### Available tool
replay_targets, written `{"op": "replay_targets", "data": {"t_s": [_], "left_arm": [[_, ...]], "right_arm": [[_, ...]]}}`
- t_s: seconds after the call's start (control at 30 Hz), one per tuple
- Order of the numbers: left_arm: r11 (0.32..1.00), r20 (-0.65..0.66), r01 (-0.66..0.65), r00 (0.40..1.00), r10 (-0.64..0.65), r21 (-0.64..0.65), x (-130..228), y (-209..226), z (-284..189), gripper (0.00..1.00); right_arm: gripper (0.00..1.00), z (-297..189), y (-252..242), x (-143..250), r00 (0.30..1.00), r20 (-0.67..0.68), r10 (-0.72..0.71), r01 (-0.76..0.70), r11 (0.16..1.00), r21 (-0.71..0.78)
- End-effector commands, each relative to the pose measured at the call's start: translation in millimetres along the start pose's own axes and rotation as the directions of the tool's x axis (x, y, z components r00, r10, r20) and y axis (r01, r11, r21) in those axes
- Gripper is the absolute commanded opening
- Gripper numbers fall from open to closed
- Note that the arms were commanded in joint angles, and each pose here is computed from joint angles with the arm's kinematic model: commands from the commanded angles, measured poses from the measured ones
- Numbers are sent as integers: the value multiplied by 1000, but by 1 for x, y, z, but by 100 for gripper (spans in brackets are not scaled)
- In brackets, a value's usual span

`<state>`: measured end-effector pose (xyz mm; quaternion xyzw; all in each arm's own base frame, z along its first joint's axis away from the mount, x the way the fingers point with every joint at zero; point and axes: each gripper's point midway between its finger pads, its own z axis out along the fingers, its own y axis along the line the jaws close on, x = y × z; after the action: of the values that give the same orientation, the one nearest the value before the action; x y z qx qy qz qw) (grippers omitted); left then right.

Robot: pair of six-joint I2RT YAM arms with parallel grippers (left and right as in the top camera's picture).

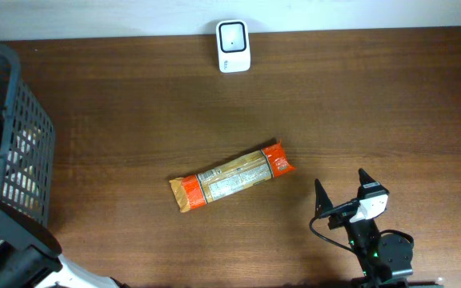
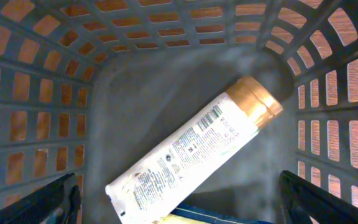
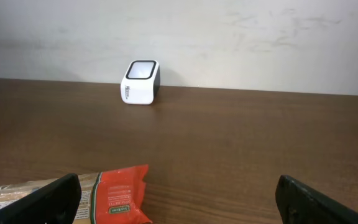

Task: Scan the item barcode
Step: 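Reach into the basket with left gripper and grasp the white tube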

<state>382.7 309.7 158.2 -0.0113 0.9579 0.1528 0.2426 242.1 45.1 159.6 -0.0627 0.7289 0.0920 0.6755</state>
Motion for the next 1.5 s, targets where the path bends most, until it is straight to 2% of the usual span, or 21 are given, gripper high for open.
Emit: {"op": "replay_targets", "data": {"t_s": [0.0, 0.13, 0.33, 0.37, 0.4, 0.47, 0.53, 0.63, 0.7, 0.83, 1.03, 1.13, 1.17, 1.2, 1.27, 1.33, 1.4, 1.47], "left_arm": [[999, -43, -46, 998, 46, 12, 11, -1, 12, 99], [990, -135, -121, 982, 131, 79, 41, -8, 43, 100], [986, -232, -73, 967, 106, 147, 85, -9, 85, 98], [985, -244, -69, 964, 107, 159, 90, -13, 97, 91], [984, -250, -66, 962, 107, 166, 94, -15, 105, 80], [987, -239, -57, 967, 92, 149, 93, -12, 115, 26], [993, -222, -26, 974, 52, 117, 87, -7, 117, 2], [994, -220, -20, 975, 44, 111, 85, -6, 114, 0], [997, -190, 19, 982, -6, 71, 72, 3, 98, 0], [989, -20, 125, 992, -127, -72, 20, 38, 21, 0], [957, 212, 208, 963, -165, -200, -25, 60, -99, 0], [920, 432, 339, 872, -230, -195, -54, 61, -183, 0], [929, 518, 349, 821, -240, -124, -68, 49, -212, 0], [944, 613, 330, 743, -269, 14, -86, 20, -252, 0], [968, 677, 179, 691, -252, 178, -110, -36, -287, 0], [947, 686, -31, 697, -208, 319, -132, -119, -302, 0], [902, 685, -271, 728, -37, 337, -138, -199, -295, 0], [804, 663, -487, 731, 161, 342, -129, -271, -272, 0]], "right_arm": [[99, 0, 1, 3, 1000, -4, -7, 7, 1000, -4], [99, 0, 1, 3, 1000, -4, -7, 7, 1000, -4], [99, 0, 1, 3, 1000, -4, -7, 7, 1000, -4], [99, 0, 1, 3, 1000, -4, -7, 7, 1000, -4], [99, 0, 1, 3, 1000, -4, -7, 7, 1000, -4], [99, 0, 1, 3, 1000, -4, -7, 7, 1000, -4], [99, 0, 1, 3, 1000, -4, -7, 7, 1000, -4], [99, 0, 1, 3, 1000, -4, -7, 7, 1000, -4], [99, 0, 1, 3, 1000, -4, -7, 7, 1000, -4], [99, 0, 1, 3, 1000, -4, -7, 7, 1000, -4], [99, 0, 1, 3, 1000, -4, -7, 7, 1000, -4], [99, 0, 1, 3, 1000, -4, -7, 7, 1000, -4], [98, 0, 1, 3, 1000, -4, -7, 7, 1000, -4], [99, 0, 1, 3, 1000, -4, -7, 7, 1000, -4], [99, 0, 1, 3, 1000, -4, -7, 7, 1000, -4], [99, 0, 1, 3, 1000, -4, -7, 7, 1000, -4], [99, 0, 1, 3, 1000, -4, -7, 7, 1000, -4], [99, 0, 1, 3, 1000, -4, -7, 7, 1000, -4]]}}
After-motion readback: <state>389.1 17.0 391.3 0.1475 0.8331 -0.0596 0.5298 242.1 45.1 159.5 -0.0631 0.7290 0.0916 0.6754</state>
